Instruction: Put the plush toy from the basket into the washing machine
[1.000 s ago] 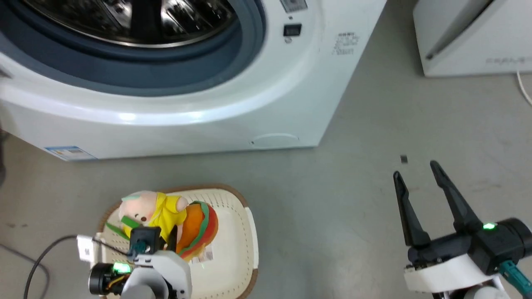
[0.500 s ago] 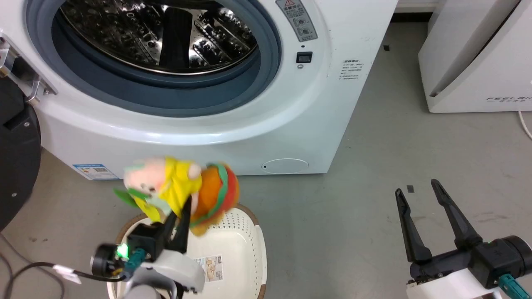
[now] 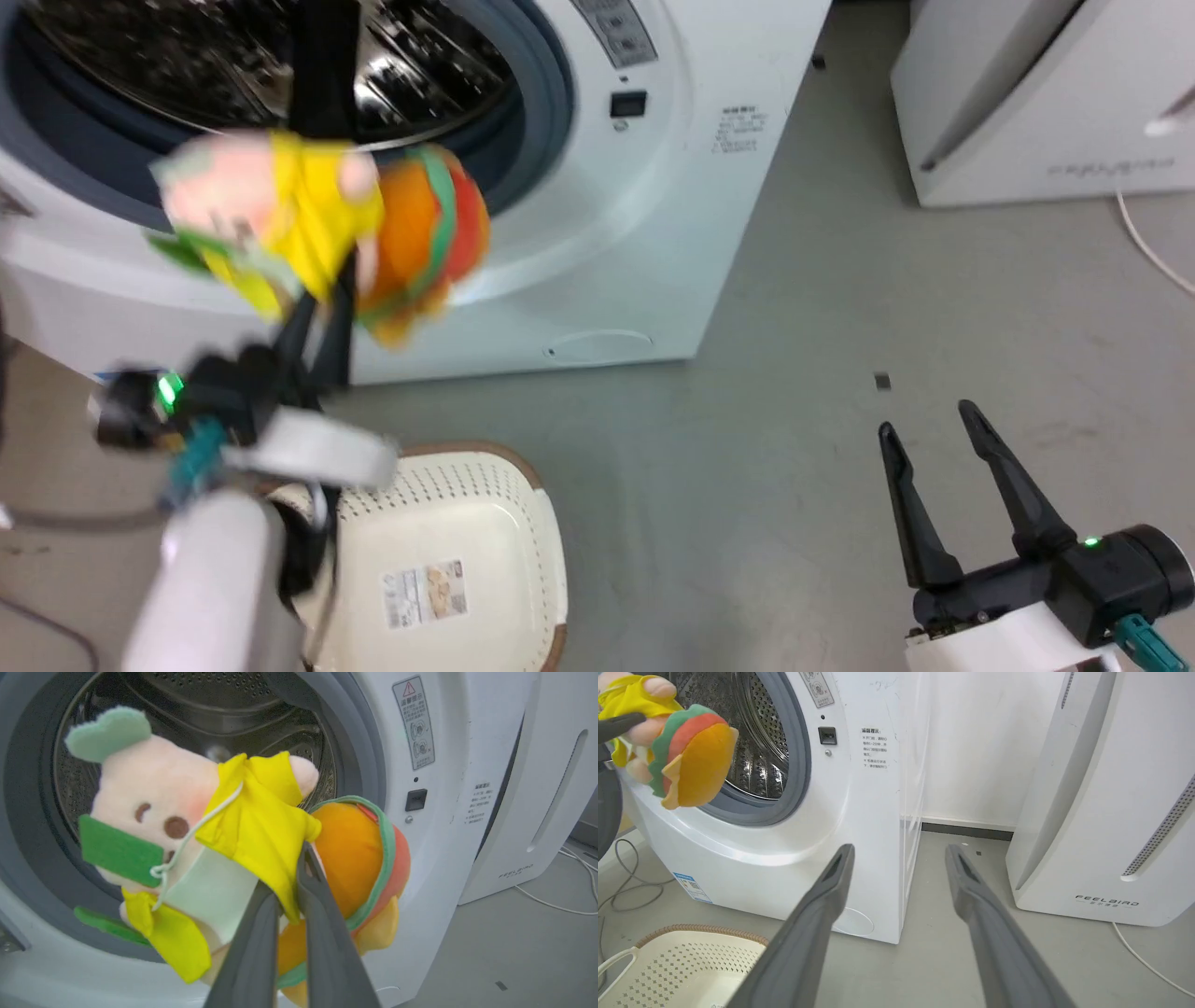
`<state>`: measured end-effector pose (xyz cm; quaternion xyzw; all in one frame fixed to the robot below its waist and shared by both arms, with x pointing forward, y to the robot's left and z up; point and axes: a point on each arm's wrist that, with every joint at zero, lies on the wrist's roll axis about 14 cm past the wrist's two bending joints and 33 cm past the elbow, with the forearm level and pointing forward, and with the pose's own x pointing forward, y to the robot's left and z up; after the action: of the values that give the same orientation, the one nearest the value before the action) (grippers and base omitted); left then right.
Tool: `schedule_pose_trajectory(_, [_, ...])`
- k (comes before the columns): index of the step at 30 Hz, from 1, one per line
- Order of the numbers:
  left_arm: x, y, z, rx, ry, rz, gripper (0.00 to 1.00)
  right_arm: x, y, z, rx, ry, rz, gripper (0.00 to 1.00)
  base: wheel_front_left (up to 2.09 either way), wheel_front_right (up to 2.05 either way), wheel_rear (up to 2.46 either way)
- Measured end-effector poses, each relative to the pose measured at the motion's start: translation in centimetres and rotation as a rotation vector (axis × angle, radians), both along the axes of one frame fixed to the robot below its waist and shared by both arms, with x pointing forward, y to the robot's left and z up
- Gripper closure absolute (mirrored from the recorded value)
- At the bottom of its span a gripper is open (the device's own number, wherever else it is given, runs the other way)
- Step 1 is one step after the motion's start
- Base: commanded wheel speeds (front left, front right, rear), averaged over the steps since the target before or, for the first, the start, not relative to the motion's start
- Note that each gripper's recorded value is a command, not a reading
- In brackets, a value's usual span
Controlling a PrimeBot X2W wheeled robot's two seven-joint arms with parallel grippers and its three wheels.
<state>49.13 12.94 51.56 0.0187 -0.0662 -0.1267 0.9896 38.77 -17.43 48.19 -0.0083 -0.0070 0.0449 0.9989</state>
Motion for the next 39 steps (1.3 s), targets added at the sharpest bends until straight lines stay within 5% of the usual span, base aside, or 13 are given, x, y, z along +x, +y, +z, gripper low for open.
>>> schedule_pose_trajectory(23, [21.3,0.9,-3.4,0.159,0.185,0.005,1.00,2.8,-3.6,-6.9,-0.006,0.175,-0.105,0.00,0.00,0.00,0.00])
schedule_pose_trajectory(39, [25.0,2.4,-12.5,0.356,0.437,0.043,1.00,2.9,-4.6,-9.5,-0.014,0.246,-0.133,0.00,0.00,0.00,0.00])
